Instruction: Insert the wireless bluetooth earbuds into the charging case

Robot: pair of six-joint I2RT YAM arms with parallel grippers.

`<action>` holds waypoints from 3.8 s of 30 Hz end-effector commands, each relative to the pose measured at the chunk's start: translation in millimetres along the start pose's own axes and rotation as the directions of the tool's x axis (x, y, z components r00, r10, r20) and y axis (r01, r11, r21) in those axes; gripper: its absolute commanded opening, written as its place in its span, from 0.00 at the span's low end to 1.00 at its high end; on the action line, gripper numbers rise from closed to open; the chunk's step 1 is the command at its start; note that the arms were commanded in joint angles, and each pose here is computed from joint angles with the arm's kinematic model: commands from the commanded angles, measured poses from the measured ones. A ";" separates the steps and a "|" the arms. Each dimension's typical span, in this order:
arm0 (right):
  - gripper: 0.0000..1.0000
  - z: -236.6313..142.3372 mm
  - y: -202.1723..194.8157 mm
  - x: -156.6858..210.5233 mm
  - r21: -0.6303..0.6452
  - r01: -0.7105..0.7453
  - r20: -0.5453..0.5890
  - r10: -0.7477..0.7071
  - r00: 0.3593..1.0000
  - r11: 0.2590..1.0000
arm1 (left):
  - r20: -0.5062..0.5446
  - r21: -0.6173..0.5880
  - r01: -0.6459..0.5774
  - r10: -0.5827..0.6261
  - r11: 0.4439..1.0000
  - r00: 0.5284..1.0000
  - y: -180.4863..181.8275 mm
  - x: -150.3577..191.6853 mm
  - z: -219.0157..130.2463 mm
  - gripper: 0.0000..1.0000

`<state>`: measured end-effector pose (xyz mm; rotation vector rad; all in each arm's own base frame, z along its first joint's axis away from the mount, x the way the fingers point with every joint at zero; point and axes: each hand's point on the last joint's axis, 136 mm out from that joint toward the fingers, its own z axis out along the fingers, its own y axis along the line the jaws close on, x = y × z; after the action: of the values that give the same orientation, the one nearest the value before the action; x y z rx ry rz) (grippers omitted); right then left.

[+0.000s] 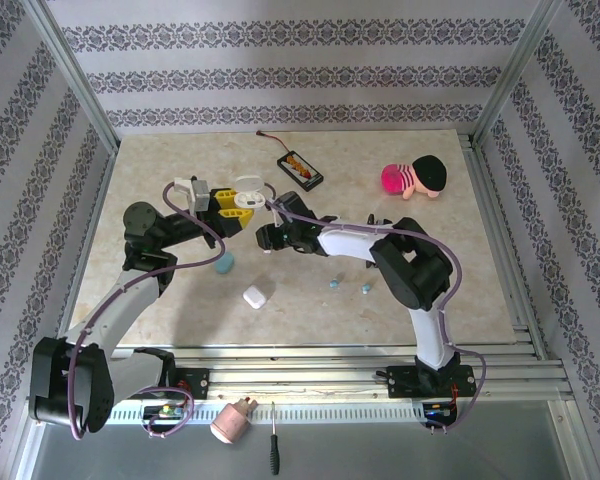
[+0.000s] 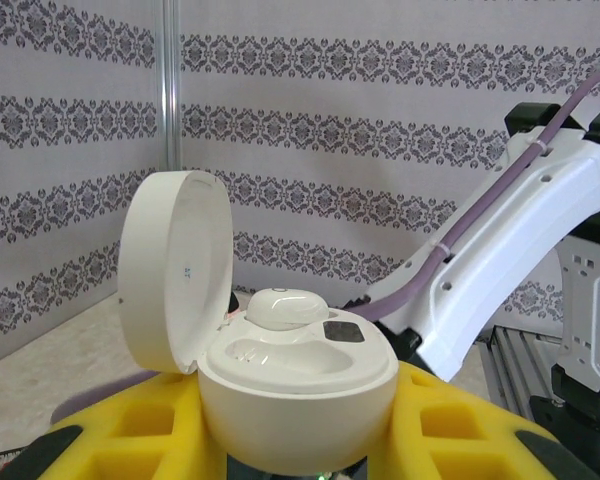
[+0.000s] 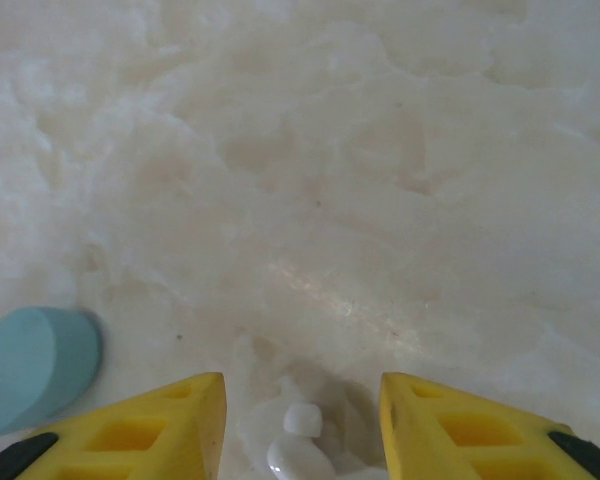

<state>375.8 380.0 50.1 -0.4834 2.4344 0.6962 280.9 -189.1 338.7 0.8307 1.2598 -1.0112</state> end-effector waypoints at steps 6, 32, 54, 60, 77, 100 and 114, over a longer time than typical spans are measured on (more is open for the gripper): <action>0.44 13.1 -2.1 14.5 0.105 0.126 -0.039 -0.122 0.992 0.986 | 0.055 -0.002 -0.104 0.104 0.995 0.993 -11.7 -30.6 0.2 0.27; 0.30 -8.4 -26.2 34.7 0.187 0.180 -0.160 -0.151 0.976 0.966 | 0.047 -0.055 -0.114 0.117 0.992 0.992 -8.3 -35.3 -2.2 0.26; 0.26 -65.5 -40.9 87.7 -0.002 0.257 -0.293 -0.246 0.924 0.967 | 0.034 -0.041 -0.101 0.103 0.994 0.994 -5.1 -31.9 1.0 0.27; 0.27 -64.9 -44.4 102.2 -0.022 0.227 -0.342 -0.220 0.913 0.974 | 0.028 -0.030 -0.088 0.089 0.996 0.996 -1.7 -29.3 3.6 0.26; 0.53 -112.6 -27.3 80.4 0.027 -0.403 -0.231 0.398 0.888 0.915 | 0.022 -0.024 -0.089 0.090 0.996 0.996 -2.1 -25.7 3.7 0.26; 0.39 -66.5 -32.7 76.6 -0.087 -0.686 -0.285 0.641 0.712 0.723 | -0.005 -0.044 -0.093 0.092 0.995 0.996 2.1 -16.6 2.9 0.25; 0.38 -65.4 -42.0 63.0 -0.095 -0.623 -0.237 0.591 0.771 0.776 | -0.009 -0.042 -0.101 0.101 0.994 0.995 0.5 -16.4 2.3 0.25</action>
<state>311.5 300.3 34.0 0.3004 2.7905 1.1886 289.0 -185.0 343.8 0.8193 1.2766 -0.9186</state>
